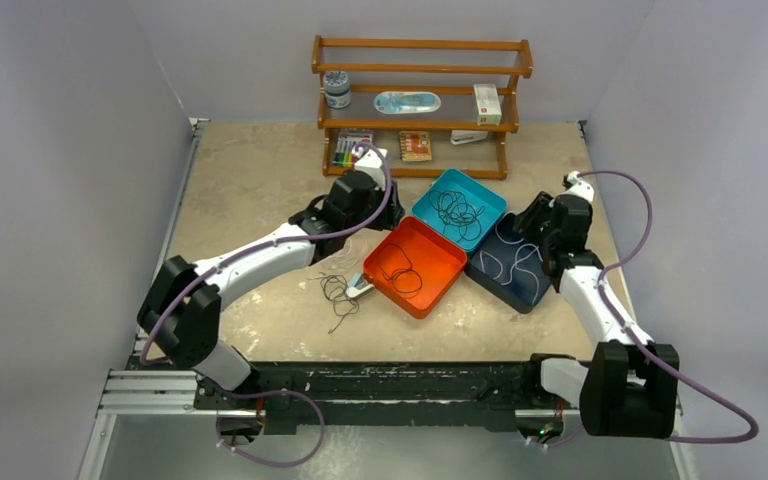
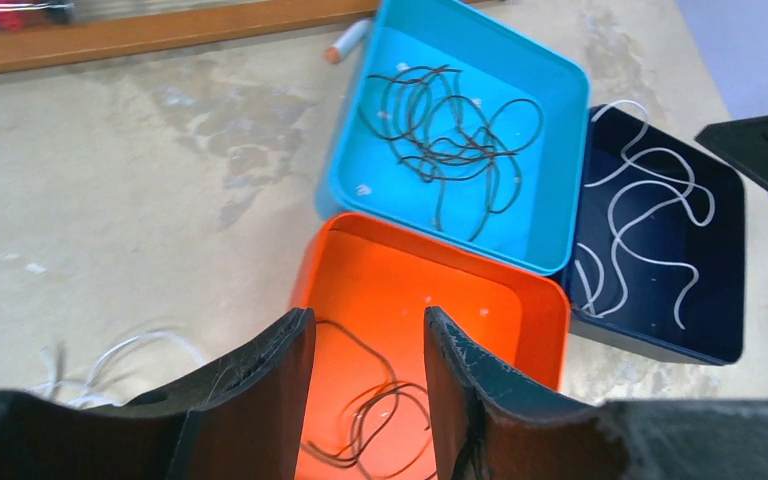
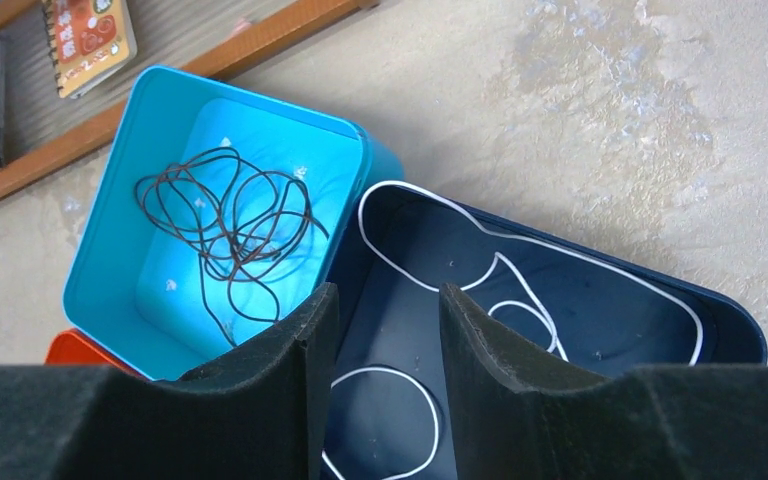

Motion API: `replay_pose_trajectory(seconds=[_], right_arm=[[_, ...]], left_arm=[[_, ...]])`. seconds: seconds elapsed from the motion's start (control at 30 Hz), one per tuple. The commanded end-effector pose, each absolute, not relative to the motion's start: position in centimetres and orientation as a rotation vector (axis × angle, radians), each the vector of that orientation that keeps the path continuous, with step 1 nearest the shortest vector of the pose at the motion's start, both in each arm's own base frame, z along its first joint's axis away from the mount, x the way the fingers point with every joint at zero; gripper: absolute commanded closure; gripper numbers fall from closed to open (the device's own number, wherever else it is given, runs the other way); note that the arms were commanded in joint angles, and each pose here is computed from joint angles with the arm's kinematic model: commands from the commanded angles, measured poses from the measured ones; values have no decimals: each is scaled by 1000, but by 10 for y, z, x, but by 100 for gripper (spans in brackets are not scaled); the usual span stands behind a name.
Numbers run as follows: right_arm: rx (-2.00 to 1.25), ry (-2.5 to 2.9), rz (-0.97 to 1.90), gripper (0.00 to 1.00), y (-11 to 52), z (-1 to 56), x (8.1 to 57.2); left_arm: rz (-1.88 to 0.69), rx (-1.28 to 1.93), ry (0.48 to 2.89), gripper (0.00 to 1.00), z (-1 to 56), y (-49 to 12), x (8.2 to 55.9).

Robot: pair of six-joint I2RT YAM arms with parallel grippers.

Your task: Untangle the cables

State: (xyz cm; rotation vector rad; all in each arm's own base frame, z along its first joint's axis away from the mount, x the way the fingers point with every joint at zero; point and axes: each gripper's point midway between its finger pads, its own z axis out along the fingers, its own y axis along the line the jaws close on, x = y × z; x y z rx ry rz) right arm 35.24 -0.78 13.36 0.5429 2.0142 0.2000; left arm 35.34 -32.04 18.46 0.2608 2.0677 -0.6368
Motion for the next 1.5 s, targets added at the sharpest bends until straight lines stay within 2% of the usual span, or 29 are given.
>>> replay_pose_trajectory(seconds=[0.0, 0.4, 0.87, 0.97, 1.1, 1.2, 1.33, 1.47], right_arm=[[513, 1966, 157, 55, -16, 154, 371], [582, 2128, 58, 56, -28, 101, 394], [593, 2162, 7, 57, -35, 78, 409], [579, 2162, 8, 66, -35, 76, 413], [573, 2180, 30, 83, -31, 70, 412], [571, 2200, 81, 92, -22, 67, 404], [601, 2206, 109, 100, -18, 68, 388], [597, 2229, 163, 100, -9, 68, 371]], left_arm=[[-612, 128, 2005, 56, 210, -291, 357], [-589, 121, 1996, 56, 215, -281, 353], [-578, 122, 1998, 56, 212, -280, 355], [-574, 123, 2000, 56, 211, -280, 355], [-567, 122, 2002, 56, 210, -278, 355], [-563, 116, 2003, 56, 209, -276, 355], [-562, 113, 2002, 56, 210, -275, 355], [-565, 115, 2005, 56, 208, -275, 354]])
